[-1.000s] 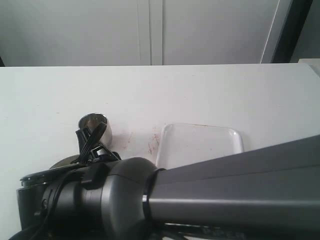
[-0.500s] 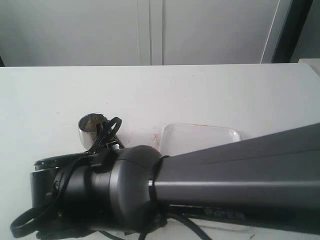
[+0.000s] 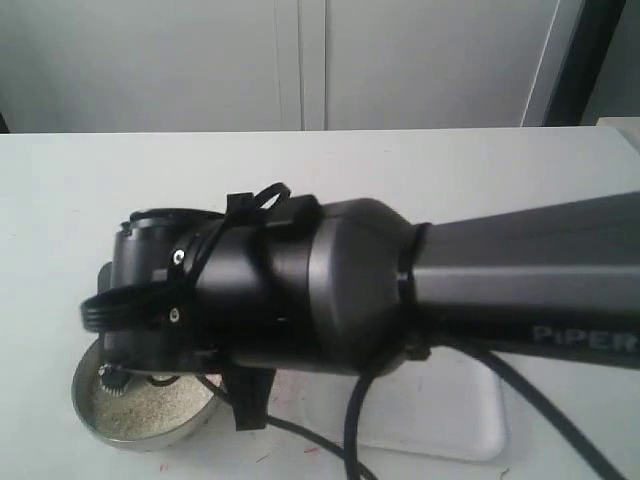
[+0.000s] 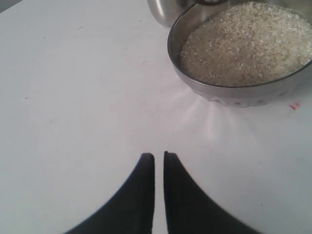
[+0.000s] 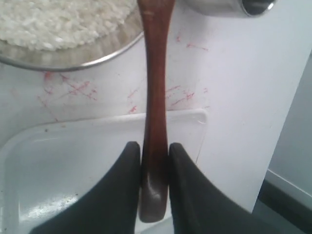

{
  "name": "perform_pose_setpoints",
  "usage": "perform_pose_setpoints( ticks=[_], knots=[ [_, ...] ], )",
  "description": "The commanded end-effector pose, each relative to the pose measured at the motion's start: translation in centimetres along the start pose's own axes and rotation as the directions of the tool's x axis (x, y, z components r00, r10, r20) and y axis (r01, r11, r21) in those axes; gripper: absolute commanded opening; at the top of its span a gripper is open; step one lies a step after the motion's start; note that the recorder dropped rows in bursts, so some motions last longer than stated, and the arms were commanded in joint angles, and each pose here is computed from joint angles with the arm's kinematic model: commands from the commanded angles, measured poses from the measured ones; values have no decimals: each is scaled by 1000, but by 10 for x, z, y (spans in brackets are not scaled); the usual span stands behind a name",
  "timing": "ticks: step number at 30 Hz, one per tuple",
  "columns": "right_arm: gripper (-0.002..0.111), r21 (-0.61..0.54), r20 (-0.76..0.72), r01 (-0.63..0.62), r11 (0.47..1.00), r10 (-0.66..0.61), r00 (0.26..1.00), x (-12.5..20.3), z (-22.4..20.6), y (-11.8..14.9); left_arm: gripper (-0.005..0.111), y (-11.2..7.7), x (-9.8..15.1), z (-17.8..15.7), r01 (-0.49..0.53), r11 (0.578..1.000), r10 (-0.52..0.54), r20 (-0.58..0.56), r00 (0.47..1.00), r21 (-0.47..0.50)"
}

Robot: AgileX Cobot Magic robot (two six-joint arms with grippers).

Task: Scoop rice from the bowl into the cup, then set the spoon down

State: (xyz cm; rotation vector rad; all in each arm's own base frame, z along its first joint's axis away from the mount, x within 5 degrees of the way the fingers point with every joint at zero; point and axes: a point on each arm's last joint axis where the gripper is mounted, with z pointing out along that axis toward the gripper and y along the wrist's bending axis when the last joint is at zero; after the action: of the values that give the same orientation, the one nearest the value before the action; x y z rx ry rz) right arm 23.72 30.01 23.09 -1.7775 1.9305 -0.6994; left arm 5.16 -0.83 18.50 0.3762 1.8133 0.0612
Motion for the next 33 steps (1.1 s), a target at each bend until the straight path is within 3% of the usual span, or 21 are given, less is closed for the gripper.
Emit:
perform_pose_setpoints(
  ticks=[1, 5, 12, 19, 27, 33],
  knots=[
    [0, -10, -15, -73, 997, 72, 997, 11, 4, -13, 14, -1, 6, 1, 4, 1000, -4, -40, 999, 9],
    [0, -46, -17, -171, 984, 170, 985, 18, 12, -21, 14, -1, 6, 1, 4, 1000, -4, -40, 999, 9],
    [0, -52, 1, -405, 913, 406, 914, 26, 9, -58, 14, -1, 6, 1, 4, 1000, -4, -40, 999, 9],
    [0, -20, -54, -439, 898, 437, 898, 18, 11, -78, 14, -1, 6, 1, 4, 1000, -4, -40, 999, 9],
    [0, -9, -185, -419, 908, 410, 893, 14, 41, -86, 14, -1, 6, 1, 4, 1000, -4, -40, 999, 9],
    [0, 23, -188, -420, 907, 417, 889, 6, 54, -94, 14, -1, 6, 1, 4, 1000, -4, -40, 999, 9]
  ],
)
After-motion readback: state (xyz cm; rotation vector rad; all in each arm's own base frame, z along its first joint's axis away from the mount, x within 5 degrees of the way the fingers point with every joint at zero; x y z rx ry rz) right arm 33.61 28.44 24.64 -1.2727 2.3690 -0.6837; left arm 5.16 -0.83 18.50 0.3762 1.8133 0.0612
